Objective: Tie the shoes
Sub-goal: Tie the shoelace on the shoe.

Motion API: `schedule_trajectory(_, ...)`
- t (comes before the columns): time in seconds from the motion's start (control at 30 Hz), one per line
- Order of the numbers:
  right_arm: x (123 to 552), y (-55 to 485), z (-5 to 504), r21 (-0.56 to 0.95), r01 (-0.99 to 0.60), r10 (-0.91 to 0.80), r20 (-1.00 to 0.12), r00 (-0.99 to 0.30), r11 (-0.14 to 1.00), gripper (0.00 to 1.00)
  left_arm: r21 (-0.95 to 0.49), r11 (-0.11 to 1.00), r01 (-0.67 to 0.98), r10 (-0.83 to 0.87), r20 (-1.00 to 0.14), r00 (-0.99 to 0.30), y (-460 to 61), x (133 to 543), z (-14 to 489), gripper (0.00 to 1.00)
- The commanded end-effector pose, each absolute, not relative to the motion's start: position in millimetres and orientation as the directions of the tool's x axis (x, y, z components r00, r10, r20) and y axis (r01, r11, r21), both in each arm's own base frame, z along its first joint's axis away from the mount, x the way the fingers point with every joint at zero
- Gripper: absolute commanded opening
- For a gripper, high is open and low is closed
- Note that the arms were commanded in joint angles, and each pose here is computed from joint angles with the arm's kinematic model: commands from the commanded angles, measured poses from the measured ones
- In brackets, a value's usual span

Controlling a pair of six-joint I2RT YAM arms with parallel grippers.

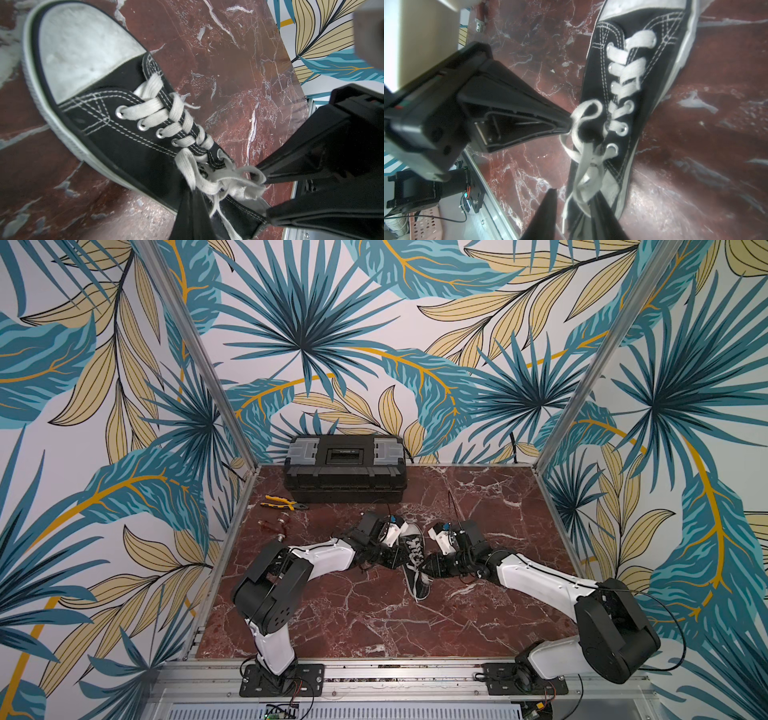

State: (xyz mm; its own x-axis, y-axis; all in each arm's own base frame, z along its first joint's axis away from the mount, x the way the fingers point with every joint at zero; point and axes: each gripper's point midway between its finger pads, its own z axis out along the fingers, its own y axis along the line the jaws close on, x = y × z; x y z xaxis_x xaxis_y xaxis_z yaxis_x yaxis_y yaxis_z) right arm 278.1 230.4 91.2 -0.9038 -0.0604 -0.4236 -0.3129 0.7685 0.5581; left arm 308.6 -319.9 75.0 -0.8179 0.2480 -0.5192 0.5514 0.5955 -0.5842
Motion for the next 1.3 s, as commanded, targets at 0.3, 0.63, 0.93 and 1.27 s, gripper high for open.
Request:
schedule_trajectory(0.3, 293, 192, 98, 0.453, -0.208, 0.018, -0.445, -0.895, 0.867, 0.40, -0.583, 0.577, 0.572, 0.259, -0.533, -0.805, -321, 304, 80, 0.00)
schedule_trajectory(0.63, 317, 217, 98, 0.635, -0.119, 0.124, -0.325, -0.937, 0.763, 0.40, -0.583, 0.572, 0.576, 0.258, -0.539, -0.802, -321, 304, 86, 0.00)
schedule_trajectory(0.93, 315, 226, 86, 0.675, -0.083, 0.131, -0.261, -0.956, 0.733, 0.29, -0.580, 0.571, 0.581, 0.260, -0.544, -0.798, -321, 304, 87, 0.00)
schedule_trajectory(1.27, 311, 225, 80, 0.681, -0.077, 0.137, -0.254, -0.957, 0.728, 0.13, -0.576, 0.573, 0.583, 0.264, -0.544, -0.797, -320, 303, 87, 0.00)
